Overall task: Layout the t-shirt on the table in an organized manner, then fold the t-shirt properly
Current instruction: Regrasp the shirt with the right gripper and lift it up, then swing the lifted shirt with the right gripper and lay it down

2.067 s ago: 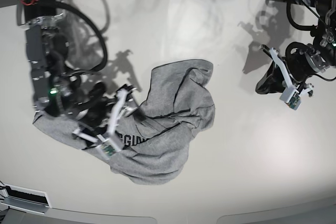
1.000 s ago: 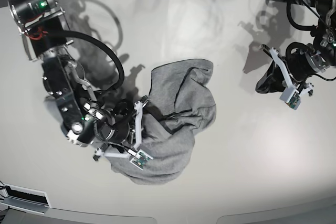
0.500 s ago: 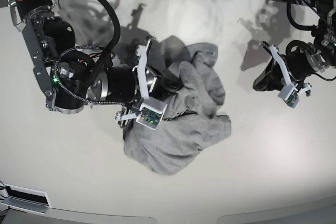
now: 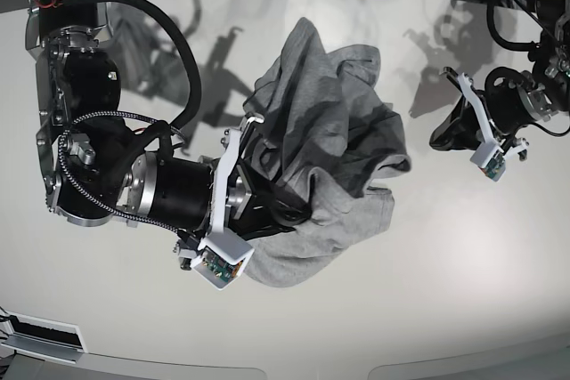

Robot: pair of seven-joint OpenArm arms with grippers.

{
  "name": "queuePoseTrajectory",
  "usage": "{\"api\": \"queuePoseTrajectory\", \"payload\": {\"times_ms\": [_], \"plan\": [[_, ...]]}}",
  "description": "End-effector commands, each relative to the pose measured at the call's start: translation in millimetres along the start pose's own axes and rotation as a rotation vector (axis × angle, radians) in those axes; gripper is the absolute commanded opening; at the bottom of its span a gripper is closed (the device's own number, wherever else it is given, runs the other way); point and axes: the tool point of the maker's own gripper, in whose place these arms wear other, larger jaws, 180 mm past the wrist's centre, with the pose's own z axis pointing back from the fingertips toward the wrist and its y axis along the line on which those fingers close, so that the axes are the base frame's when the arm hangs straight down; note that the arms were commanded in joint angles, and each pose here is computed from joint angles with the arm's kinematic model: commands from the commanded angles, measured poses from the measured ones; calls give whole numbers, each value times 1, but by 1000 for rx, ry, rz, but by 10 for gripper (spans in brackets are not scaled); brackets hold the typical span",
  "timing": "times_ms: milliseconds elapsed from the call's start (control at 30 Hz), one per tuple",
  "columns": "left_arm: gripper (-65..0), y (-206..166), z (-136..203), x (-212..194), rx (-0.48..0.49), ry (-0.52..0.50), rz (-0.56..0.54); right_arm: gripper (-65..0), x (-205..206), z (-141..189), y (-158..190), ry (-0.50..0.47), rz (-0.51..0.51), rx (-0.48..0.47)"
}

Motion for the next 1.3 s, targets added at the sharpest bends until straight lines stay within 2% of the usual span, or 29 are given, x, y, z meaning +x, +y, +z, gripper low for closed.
{"api": "queuePoseTrajectory", "payload": {"times_ms": [0,33,133,267,333,467,533,600,633,700,867,1000,1167,1267], "plan": [[-650,3,4,13,3,-43,-17,-650,14,3,-11,-51,8,-41],[-650,3,4,13,3,-43,-16,-650,10,2,-23,-42,-9,-97],[-573,0,2,14,-2,-52,-6,-650,-1,6,-65,-10,-28,-299],[-462,-4,-1,15,-8,-62,7,-650,4,22,-112,43,23,-510],[-426,-5,-1,13,-10,-60,10,-650,15,37,-133,45,47,-600],[-410,-8,-1,7,-15,-46,18,-650,30,87,-180,30,30,-834],[-410,-10,-1,5,-20,-41,22,-650,31,123,-202,6,-20,-974],[-410,-12,-1,3,-25,-37,23,-650,28,153,-216,-19,-88,-1057],[-410,-13,-1,2,-28,-36,22,-650,26,161,-217,-25,-113,-1052],[-410,-14,-1,2,-31,-36,20,-650,27,158,-209,-27,-111,-933],[-410,-14,-1,2,-31,-34,20,-650,31,126,-157,-7,-46,-518],[-410,-14,-1,2,-31,-35,20,-650,28,106,-106,-28,-21,-227],[-410,-14,-1,2,-32,-37,21,-650,15,93,-51,-32,-103,42],[-410,-14,-1,2,-32,-37,21,-650,-4,83,-31,48,-123,124]]}}
